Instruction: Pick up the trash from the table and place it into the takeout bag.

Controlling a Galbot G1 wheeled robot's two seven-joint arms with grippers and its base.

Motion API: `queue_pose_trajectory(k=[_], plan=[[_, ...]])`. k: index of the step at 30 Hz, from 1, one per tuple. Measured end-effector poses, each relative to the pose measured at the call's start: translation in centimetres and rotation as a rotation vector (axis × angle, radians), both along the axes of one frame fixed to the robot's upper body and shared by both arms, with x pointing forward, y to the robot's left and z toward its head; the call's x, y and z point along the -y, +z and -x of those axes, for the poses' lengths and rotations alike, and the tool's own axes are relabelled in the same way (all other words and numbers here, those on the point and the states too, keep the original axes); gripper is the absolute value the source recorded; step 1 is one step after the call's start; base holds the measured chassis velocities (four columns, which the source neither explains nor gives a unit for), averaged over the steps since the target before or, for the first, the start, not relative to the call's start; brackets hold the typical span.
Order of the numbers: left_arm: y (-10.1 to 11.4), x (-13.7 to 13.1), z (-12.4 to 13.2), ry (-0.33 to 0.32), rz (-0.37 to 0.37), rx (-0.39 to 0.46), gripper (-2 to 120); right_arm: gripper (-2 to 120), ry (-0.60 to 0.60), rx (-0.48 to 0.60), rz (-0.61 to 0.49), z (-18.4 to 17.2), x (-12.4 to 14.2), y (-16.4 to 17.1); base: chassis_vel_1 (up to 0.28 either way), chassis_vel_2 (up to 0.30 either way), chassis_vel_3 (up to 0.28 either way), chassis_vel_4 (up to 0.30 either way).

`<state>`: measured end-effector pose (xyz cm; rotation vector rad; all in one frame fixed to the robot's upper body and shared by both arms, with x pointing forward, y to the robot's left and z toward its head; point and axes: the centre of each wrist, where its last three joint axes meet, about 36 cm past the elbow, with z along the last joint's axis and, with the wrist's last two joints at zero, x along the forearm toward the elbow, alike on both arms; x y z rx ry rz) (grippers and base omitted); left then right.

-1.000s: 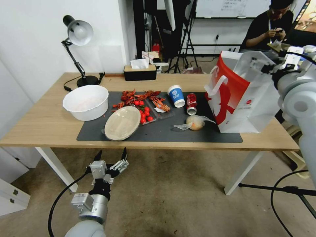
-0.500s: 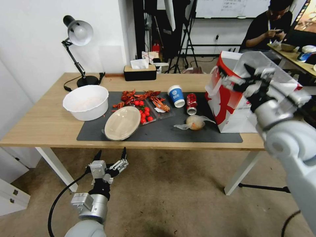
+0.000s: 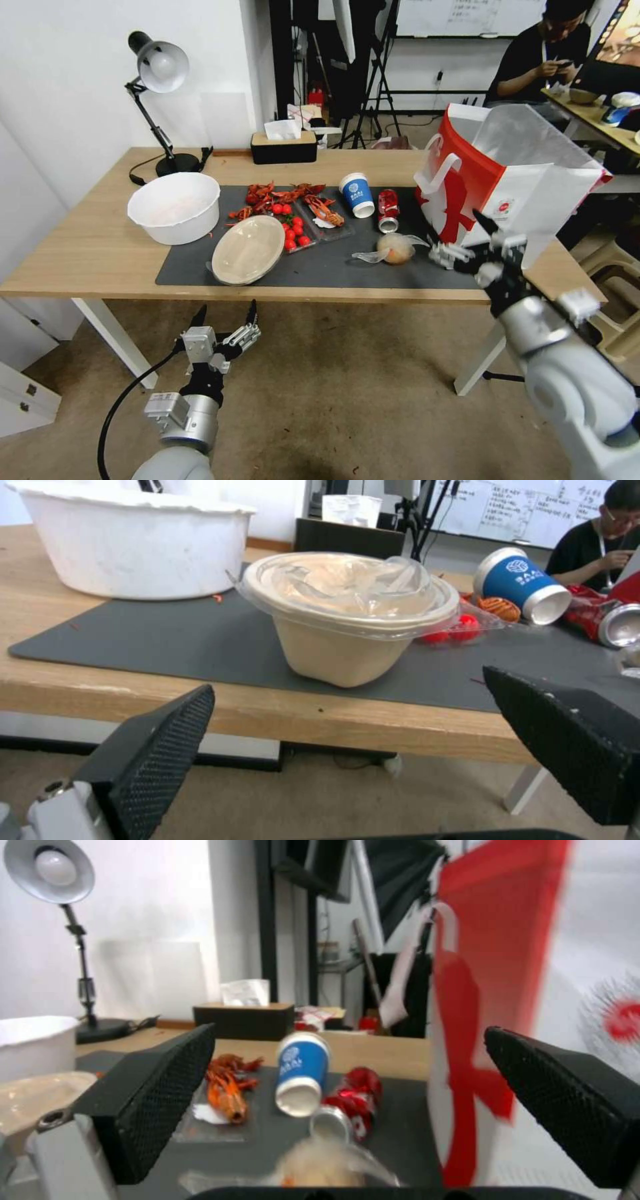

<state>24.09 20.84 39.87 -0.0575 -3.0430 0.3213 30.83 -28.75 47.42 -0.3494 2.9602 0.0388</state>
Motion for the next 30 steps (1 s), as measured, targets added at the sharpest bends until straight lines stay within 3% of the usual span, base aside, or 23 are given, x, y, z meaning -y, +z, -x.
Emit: queue_pose_trajectory(k=[14,30], plan=[[-0.3,0.0,0.1,-0.014,0.001,-0.003,100,100,-0.13,-0.033,-0.065,7.3,-2.3,-9.6,0.0,0.0,0.0,0.0],[-0.8,-0.1,0.2,-0.009,0.002,0.006,100,100,-0.135,-0.054,-0.071,8.0,-2.7,-10.9,0.0,0.0,0.0,0.0]])
